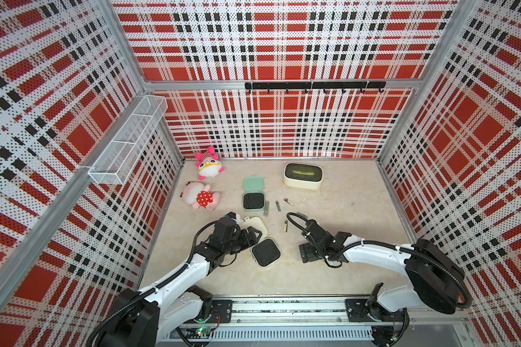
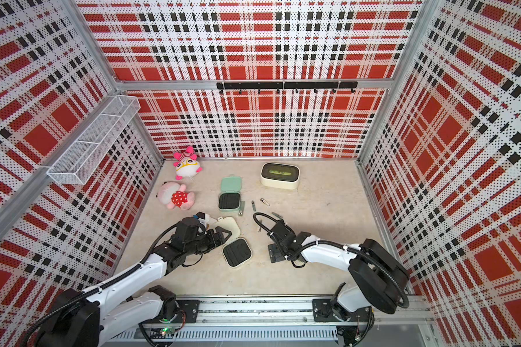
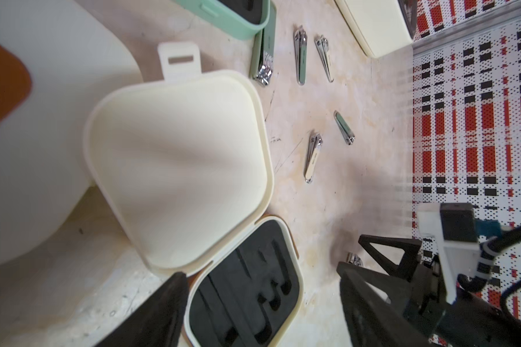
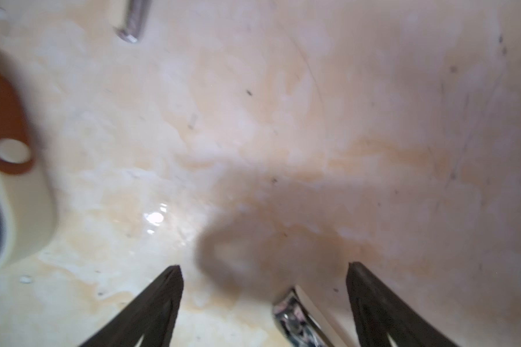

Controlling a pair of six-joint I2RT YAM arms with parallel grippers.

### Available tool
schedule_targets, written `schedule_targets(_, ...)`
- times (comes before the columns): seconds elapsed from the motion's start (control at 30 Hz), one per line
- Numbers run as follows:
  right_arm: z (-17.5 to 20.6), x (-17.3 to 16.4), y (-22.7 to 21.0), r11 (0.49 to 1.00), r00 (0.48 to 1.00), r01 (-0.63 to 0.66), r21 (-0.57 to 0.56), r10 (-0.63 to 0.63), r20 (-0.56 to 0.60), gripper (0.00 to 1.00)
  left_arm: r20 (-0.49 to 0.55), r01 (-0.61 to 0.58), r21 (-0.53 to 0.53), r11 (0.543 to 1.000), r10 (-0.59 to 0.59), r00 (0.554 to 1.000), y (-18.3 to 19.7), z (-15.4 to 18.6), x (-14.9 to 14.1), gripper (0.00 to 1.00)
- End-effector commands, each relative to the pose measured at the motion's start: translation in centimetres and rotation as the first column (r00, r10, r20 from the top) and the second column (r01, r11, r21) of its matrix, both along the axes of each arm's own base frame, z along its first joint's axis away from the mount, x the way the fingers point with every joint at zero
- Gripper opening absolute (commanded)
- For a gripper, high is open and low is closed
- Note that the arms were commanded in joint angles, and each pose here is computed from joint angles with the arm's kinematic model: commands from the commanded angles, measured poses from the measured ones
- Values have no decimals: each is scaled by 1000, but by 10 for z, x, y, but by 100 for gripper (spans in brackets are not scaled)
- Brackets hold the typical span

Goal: Organize nail clipper sets
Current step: Pick up the nail clipper from the center of the board.

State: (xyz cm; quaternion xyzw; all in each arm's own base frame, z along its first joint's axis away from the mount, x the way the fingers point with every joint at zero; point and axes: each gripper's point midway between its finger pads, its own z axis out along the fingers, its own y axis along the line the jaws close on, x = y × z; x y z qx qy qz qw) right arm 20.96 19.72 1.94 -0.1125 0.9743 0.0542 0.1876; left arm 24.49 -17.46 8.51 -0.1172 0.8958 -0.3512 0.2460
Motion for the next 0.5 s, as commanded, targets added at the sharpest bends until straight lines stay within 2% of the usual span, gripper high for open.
schedule_targets(0.0,-4,-8,-11,997,997,71,-5,-71,-26,90,33,-10,-25,1000,10,999,-4,9,1,84)
schedule_targets(0.1,-10,-14,-17,996,995,88,-18,-89,-48,89,28,-7,-29,1000,8,1000,-4,7,-4,84)
schedule_targets(0.17,-12,-18,-19,995,994,95,-15,-96,-61,85,23,-7,-35,999,7,1000,-5,6,-8,84)
schedule_targets(0.33,-10,-29,-15,995,992,98,24,-95,-83,64,14,-15,-47,999,16,1000,-2,2,-17,84)
schedule_targets(0.47,-7,-33,-8,995,993,88,47,-84,-86,51,4,-20,-47,999,20,1000,0,-2,-21,84)
